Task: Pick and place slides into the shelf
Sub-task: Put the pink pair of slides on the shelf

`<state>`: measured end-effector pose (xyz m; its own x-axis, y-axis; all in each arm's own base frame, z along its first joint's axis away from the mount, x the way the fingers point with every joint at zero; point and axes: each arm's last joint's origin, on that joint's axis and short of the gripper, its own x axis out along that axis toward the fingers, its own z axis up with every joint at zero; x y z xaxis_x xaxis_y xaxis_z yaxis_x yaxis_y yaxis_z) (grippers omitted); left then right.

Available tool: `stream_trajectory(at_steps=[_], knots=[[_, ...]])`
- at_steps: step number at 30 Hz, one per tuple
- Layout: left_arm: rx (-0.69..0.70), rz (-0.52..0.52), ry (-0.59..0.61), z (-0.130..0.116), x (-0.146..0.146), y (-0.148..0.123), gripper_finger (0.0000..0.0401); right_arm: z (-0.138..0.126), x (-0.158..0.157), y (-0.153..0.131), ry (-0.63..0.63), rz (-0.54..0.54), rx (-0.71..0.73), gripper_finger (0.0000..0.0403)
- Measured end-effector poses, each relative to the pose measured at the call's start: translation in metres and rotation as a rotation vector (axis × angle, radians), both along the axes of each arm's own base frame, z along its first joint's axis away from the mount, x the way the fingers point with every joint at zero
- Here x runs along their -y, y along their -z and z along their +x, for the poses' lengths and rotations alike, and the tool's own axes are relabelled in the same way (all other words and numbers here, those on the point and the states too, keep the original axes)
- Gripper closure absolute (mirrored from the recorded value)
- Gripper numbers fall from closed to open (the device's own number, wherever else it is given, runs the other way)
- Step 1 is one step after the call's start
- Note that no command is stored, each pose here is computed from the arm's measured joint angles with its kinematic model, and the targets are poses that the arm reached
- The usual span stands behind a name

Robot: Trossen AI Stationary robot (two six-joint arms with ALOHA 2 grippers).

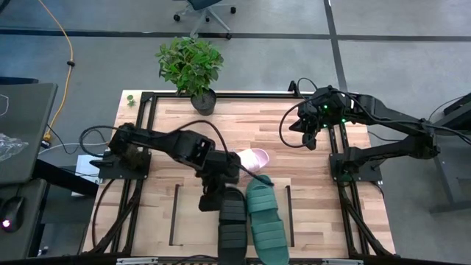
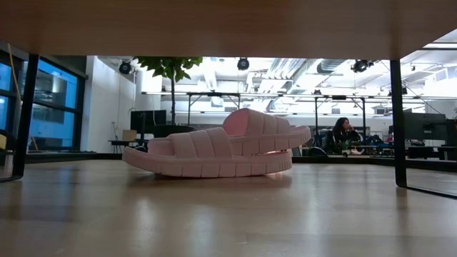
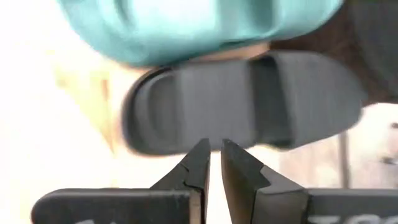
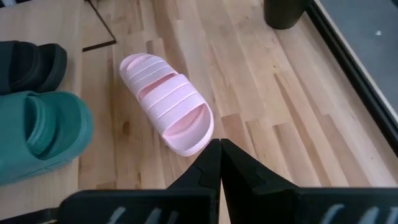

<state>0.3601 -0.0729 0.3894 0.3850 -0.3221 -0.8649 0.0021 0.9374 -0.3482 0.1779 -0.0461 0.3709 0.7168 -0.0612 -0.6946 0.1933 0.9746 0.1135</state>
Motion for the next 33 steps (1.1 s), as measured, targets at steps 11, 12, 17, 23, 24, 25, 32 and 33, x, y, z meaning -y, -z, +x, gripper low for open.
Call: stream_trajectory(at_steps=[11, 12, 17, 23, 24, 25, 32, 33], knots=[[-0.026, 0.237, -0.094, -0.045, -0.017, -0.028, 0.0373, 0.0, 0.001, 0.0, 0.033, -0.007, -0.004, 0.0403], [-0.037, 0.266, -0.103, -0.051, -0.019, -0.032, 0.0373, 0.0, 0.001, 0.0, 0.037, -0.007, -0.002, 0.0403], [0.109, 0.387, -0.151, -0.073, -0.027, -0.062, 0.0373, 0.001, 0.002, -0.001, 0.065, -0.002, 0.011, 0.0403], [0.265, 0.528, -0.212, -0.112, -0.039, -0.097, 0.0373, 0.001, 0.002, -0.001, 0.107, 0.018, 0.017, 0.0403], [0.273, 0.549, -0.209, -0.118, -0.042, -0.1, 0.0373, 0.001, 0.002, -0.002, 0.11, 0.021, 0.02, 0.0403], [0.289, 0.562, -0.225, -0.123, -0.045, -0.104, 0.0373, 0.001, 0.002, -0.002, 0.117, 0.028, 0.022, 0.0403], [0.317, 0.633, -0.227, -0.148, -0.066, -0.114, 0.0373, 0.001, 0.004, -0.002, 0.205, 0.029, 0.023, 0.0403], [0.317, 0.647, -0.22, -0.15, -0.069, -0.115, 0.0373, 0.001, 0.004, -0.002, 0.222, 0.03, 0.024, 0.0403]])
